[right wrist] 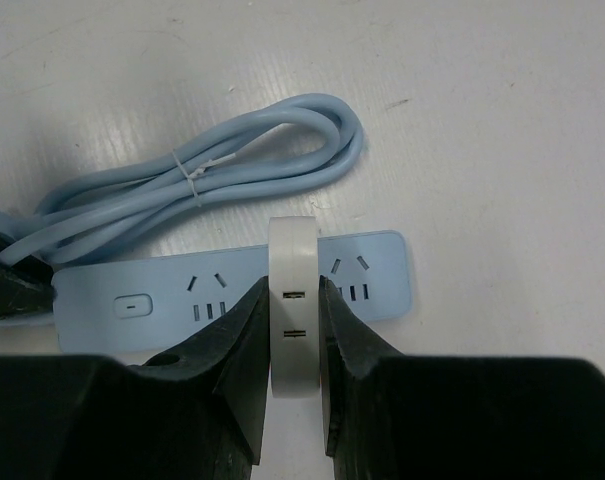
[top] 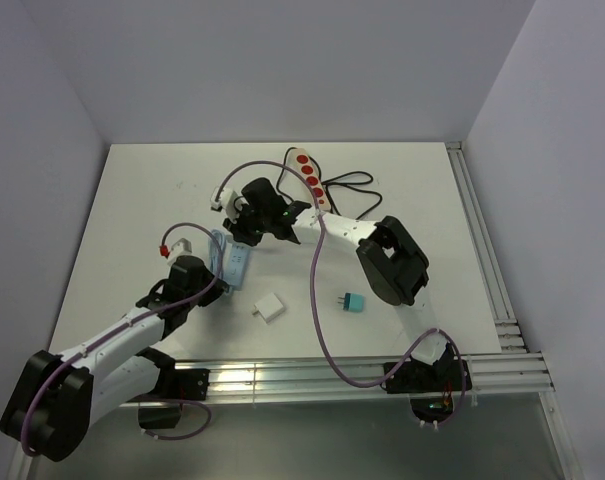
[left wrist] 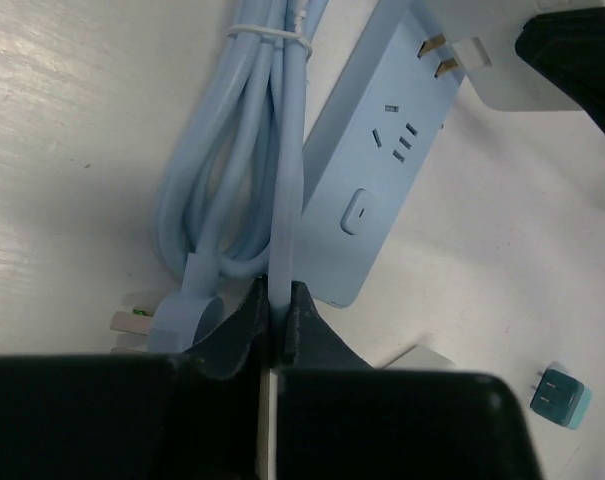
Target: Insert the plug
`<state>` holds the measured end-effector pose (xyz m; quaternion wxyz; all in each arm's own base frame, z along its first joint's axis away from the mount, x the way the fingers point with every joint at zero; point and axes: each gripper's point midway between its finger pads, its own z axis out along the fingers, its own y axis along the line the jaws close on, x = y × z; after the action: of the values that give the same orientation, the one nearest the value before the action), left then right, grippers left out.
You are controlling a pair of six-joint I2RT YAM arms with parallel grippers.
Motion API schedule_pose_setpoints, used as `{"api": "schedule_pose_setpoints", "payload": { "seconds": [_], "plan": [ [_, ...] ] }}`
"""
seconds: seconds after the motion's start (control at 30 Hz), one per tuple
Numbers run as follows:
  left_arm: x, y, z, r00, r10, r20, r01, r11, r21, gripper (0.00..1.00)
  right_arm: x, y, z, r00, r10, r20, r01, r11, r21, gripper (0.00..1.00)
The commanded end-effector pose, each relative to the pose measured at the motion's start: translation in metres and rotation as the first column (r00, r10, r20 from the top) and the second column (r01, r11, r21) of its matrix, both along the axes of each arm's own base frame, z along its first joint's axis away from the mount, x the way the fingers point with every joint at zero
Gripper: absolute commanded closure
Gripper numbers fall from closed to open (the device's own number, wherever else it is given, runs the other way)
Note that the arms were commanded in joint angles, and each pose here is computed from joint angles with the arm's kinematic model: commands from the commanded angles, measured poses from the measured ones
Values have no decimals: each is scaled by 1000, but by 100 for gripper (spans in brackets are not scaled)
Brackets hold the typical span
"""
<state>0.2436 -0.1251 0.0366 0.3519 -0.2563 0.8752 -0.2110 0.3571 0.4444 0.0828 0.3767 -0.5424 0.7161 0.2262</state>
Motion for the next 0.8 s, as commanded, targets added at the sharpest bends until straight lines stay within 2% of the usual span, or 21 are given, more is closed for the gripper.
{"api": "schedule_pose_setpoints", "payload": {
  "seconds": [0.0,0.27,0.53,0.77],
  "plan": [
    [10,-3,1,999,-1,32,0,1000,2,100,-12,-58,-87,993,-87,-85,59,955,-289,100],
    [-6,6,-1,1000,16,17,-16,1000,0,100,-25,-54,-88,992,-71,-100,40,958,-284,100],
    [-15,22,22,997,55,55,-57,998,29,100,-41,-53,-90,993,-58,-101,24,951,-310,100],
    [-18,22,16,998,48,33,-49,998,34,100,-64,-35,-89,985,-38,-171,-3,972,-237,100]
  ]
}}
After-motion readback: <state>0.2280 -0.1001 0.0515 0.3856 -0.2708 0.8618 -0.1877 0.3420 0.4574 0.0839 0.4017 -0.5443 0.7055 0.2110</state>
